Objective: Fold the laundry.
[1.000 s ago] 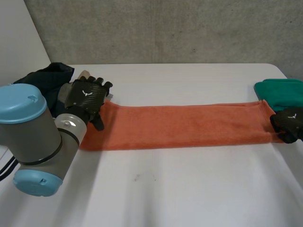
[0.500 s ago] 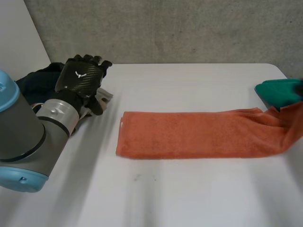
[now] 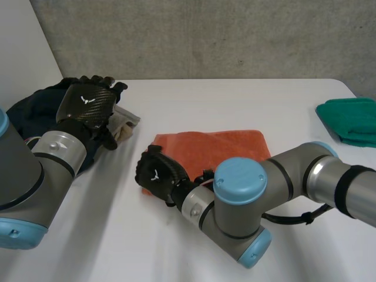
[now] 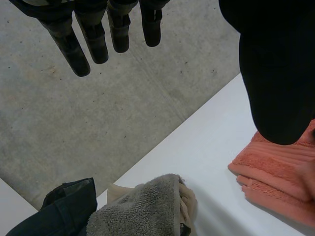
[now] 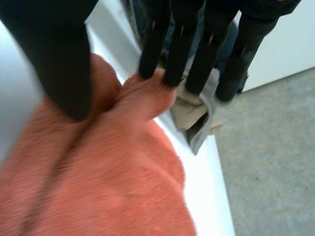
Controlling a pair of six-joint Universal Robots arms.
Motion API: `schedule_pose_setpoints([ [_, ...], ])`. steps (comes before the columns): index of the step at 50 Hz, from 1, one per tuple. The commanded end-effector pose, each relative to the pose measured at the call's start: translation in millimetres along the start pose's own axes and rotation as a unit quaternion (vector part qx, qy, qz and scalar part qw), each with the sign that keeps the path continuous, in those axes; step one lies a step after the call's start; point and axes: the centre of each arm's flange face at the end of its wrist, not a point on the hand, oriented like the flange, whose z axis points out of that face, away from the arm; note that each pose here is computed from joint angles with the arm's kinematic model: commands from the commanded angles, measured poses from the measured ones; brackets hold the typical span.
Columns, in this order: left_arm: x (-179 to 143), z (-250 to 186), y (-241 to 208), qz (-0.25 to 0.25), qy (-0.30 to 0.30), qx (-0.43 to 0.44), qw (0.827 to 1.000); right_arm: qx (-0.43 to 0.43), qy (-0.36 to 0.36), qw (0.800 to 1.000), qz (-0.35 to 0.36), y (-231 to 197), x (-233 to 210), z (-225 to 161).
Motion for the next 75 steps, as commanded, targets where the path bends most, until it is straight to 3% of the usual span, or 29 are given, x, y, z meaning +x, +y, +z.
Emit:
schedule_pose_setpoints([
  [1, -1, 3, -5, 0.000, -0.002, 0.010, 1.000, -0.057, 0.076, 0.994, 0.063, 1, 42, -20],
  [5, 1, 5, -14, 0.001, 0.000, 0.025, 1.000, -0.096, 0.145, 0.969, 0.175, 28, 94, -51],
  [10, 7, 6, -21, 0.001, 0.008, 0.037, 0.999, -0.168, 0.156, 0.934, 0.273, 65, 106, -84],
  [17, 34, 10, -24, 0.001, 0.044, 0.046, 0.998, -0.272, 0.154, 0.907, 0.282, 124, 97, -116],
  [22, 56, 15, -19, 0.004, 0.070, 0.043, 0.997, -0.301, 0.159, 0.905, 0.254, 142, 101, -128],
  [31, 60, 14, -19, 0.002, 0.074, 0.039, 0.997, -0.297, 0.206, 0.907, 0.214, 143, 131, -125],
  [35, 56, 13, -20, 0.003, 0.068, 0.039, 0.997, -0.237, 0.218, 0.929, 0.182, 114, 146, -106],
  [39, 44, 8, -27, 0.002, 0.052, 0.046, 0.998, -0.109, 0.170, 0.969, 0.140, 41, 126, -69],
  [41, 38, 8, -26, 0.002, 0.044, 0.044, 0.998, -0.041, 0.112, 0.985, 0.127, 13, 93, -50],
  [46, 22, 11, -19, -0.004, 0.021, 0.032, 0.999, 0.016, -0.002, 0.992, 0.128, -2, 28, -30],
  [51, 18, 14, -19, -0.019, 0.008, 0.031, 0.999, -0.021, 0.015, 0.988, 0.152, 7, 31, -23],
  [55, 20, 21, -20, -0.035, 0.008, 0.035, 0.999, -0.060, 0.086, 0.962, 0.251, 15, 55, -26],
  [59, 35, 31, -18, -0.045, 0.027, 0.033, 0.998, -0.053, 0.187, 0.893, 0.405, 37, 120, -48],
  [63, 68, 33, -23, -0.054, 0.069, 0.039, 0.995, -0.047, 0.201, 0.857, 0.472, 36, 145, -65],
  [69, 109, 35, 1, -0.049, 0.118, -0.012, 0.992, -0.112, 0.154, 0.850, 0.492, 54, 130, -56],
  [75, 115, 33, 47, -0.027, 0.084, -0.117, 0.989, -0.185, 0.106, 0.829, 0.518, 83, 101, -38],
])
